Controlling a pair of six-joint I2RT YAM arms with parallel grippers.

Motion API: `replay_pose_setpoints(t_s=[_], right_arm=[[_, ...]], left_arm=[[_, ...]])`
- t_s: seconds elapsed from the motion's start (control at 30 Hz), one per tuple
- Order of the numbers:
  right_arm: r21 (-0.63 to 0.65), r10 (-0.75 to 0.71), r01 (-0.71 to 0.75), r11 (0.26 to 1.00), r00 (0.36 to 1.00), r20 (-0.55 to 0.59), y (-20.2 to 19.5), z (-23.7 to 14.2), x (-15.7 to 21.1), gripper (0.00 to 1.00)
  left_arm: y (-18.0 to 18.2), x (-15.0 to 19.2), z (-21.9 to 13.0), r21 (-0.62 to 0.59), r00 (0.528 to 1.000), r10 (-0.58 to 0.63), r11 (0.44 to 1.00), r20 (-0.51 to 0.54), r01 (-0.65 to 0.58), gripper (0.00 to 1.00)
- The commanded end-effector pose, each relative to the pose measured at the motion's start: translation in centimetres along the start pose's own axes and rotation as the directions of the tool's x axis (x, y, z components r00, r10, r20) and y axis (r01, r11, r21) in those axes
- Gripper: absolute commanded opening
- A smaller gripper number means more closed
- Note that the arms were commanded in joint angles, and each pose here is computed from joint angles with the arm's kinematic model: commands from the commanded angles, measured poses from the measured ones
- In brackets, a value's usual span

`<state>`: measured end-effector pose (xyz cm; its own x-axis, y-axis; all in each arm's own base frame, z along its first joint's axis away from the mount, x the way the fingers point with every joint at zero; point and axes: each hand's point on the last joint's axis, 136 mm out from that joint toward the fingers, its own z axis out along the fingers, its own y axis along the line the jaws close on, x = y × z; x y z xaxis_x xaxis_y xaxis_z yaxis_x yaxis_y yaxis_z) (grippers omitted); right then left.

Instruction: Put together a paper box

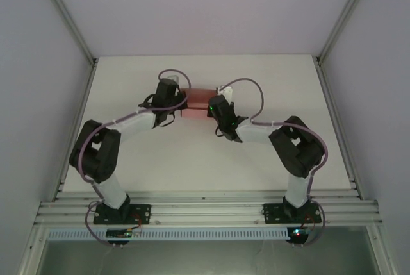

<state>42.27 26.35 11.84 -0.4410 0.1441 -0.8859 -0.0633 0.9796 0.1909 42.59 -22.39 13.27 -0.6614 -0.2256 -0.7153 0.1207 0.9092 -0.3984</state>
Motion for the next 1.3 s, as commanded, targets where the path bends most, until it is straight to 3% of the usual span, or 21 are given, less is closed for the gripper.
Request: replay_pose_setpoints(t_s=[0.0,0.3,0.5,0.6,0.67,0.77,0.83,0.97,1.0,1.13,1.27], right_arm=[[-0.040,-0.081,0.081,0.996,0.997,0.015,0.6,-1.5,1.7,0.10],[-0.098,-0.245,0.252,0.963,0.966,0.081,0.9,-4.2,4.5,0.16],[-0.060,-0.282,0.284,0.957,0.958,0.050,0.1,-4.9,5.7,0.21],[-0.066,-0.276,0.279,0.958,0.960,0.049,0.1,-5.5,5.2,0.34],[-0.092,-0.281,0.283,0.955,0.959,0.042,0.4,-6.2,5.0,0.40],[-0.105,-0.284,0.284,0.953,0.959,0.023,0.1,-7.6,4.3,0.56],[-0.126,-0.295,0.292,0.948,0.956,0.000,-0.2,-8.8,4.2,0.69],[-0.159,-0.314,0.305,0.939,0.949,-0.033,-1.0,-11.4,3.3,0.96],[-0.176,-0.323,0.315,0.933,0.946,-0.020,-0.9,-12.2,2.7,0.99],[-0.294,-0.330,0.332,0.896,0.942,0.057,0.8,-14.9,-1.3,0.99],[-0.287,-0.227,0.226,0.931,0.973,0.032,0.3,-14.1,-6.5,0.99]], left_arm=[[-2.2,2.3,-1.6,0.122,0.999,0.043,0.992,-0.021,-0.040,0.08],[-1.9,4.3,-5.9,0.185,0.995,0.094,0.979,-0.014,-0.090,0.48],[-1.9,5.5,-8.2,0.202,0.993,0.100,0.976,-0.065,-0.085,0.59],[-1.5,5.4,-9.5,0.182,0.993,0.096,0.980,-0.071,-0.082,0.67],[-1.4,5.0,-10.6,0.170,0.993,0.096,0.982,-0.066,-0.084,0.80],[-1.4,3.8,-12.3,0.149,0.995,0.092,0.985,-0.039,-0.086,0.86],[-1.4,2.8,-13.4,0.138,0.996,0.087,0.987,-0.015,-0.084,0.99],[-0.3,0.6,-15.4,0.039,0.998,0.055,0.998,0.026,-0.056,1.00],[-0.1,0.1,-15.7,0.015,0.998,0.051,0.999,0.027,-0.052,1.00],[-0.6,-2.1,-15.8,-0.015,1.000,0.011,1.000,0.010,-0.010,1.00],[-0.6,-3.1,-13.8,0.002,0.998,-0.055,0.998,-0.037,0.055,1.00]])
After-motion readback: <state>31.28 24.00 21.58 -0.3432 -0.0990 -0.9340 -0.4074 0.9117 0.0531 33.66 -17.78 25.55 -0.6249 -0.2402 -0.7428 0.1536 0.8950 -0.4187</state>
